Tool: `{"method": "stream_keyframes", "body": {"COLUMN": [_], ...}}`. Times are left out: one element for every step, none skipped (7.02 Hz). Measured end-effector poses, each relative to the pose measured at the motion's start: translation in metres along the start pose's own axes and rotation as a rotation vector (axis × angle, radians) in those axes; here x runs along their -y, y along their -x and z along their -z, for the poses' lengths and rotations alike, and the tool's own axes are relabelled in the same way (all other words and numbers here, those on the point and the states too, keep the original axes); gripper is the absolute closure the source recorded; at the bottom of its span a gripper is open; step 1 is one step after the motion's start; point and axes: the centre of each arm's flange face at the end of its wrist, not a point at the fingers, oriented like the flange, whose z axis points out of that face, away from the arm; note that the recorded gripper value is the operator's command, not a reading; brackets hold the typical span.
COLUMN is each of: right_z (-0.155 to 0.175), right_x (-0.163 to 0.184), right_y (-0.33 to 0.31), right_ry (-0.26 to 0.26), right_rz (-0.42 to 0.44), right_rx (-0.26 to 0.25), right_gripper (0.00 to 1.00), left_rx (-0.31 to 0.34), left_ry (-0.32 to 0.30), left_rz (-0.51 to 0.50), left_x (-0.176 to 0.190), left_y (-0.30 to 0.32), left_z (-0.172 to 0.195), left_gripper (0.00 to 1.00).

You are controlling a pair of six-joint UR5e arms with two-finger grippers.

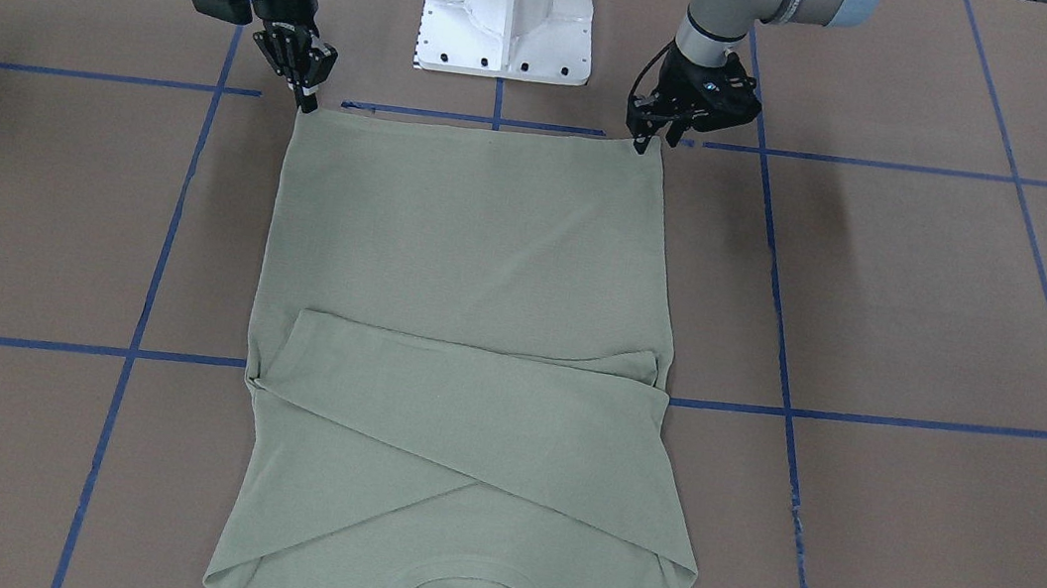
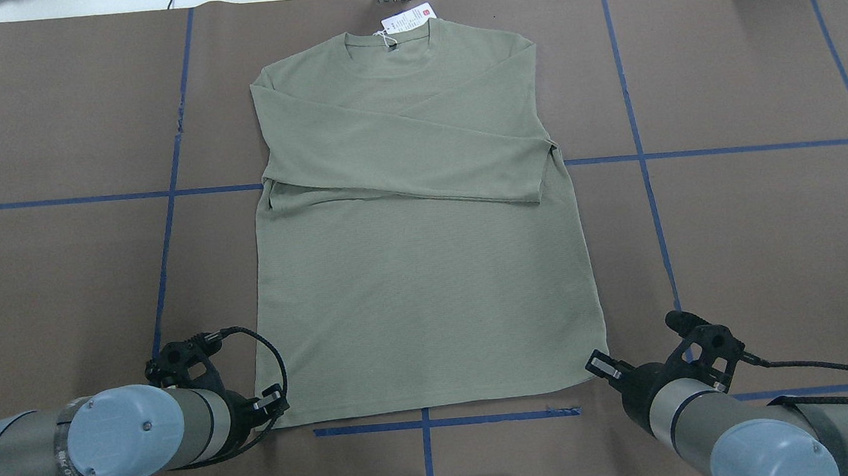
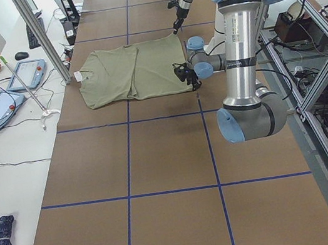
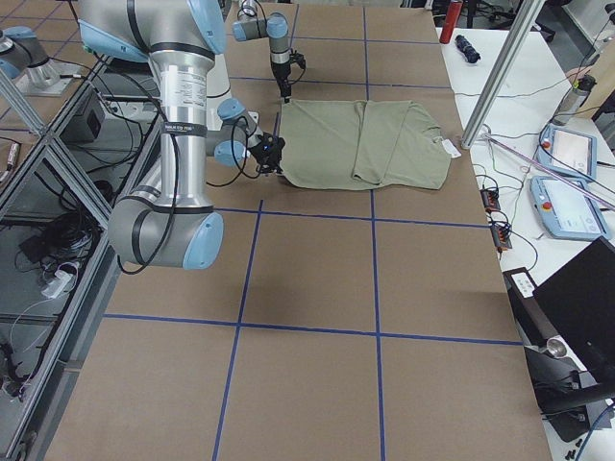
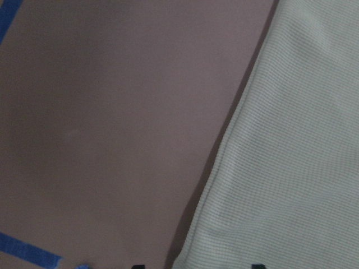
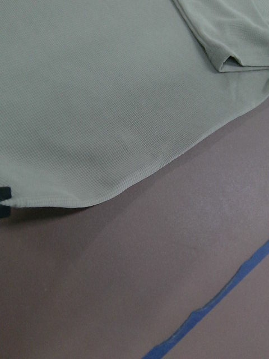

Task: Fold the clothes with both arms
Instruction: 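Move both grippers to the hem corners nearest the robot and grasp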

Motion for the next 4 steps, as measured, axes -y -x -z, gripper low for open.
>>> {"method": "stream_keyframes", "body": {"right_z": [-0.0002, -0.0003, -0.0001, 0.0007], "right_x": [0.0000, -0.0001, -0.0002, -0.0001], "right_y": [-0.0001, 0.0000, 0.0003, 0.0008], "right_ry": [0.000, 0.000, 0.000, 0.001], "right_rz": [0.000, 0.000, 0.000, -0.001], "right_rx": [0.000, 0.000, 0.000, 0.002], "right_gripper": [1.00, 1.00, 1.00, 1.00], "left_rx": [0.002, 0.003, 0.002, -0.004], "left_ry": [0.004, 0.006, 0.008, 0.011], "left_rz": [-0.001, -0.002, -0.003, -0.003], "left_x": [-0.0025, -0.0037, -0.0045, -0.0054], "left_y": [0.0005, 0.0008, 0.0006, -0.0007], "left_z": [-0.0009, -0.0012, -0.0007, 0.0027], "left_gripper": [1.00, 1.00, 1.00, 1.00]}}
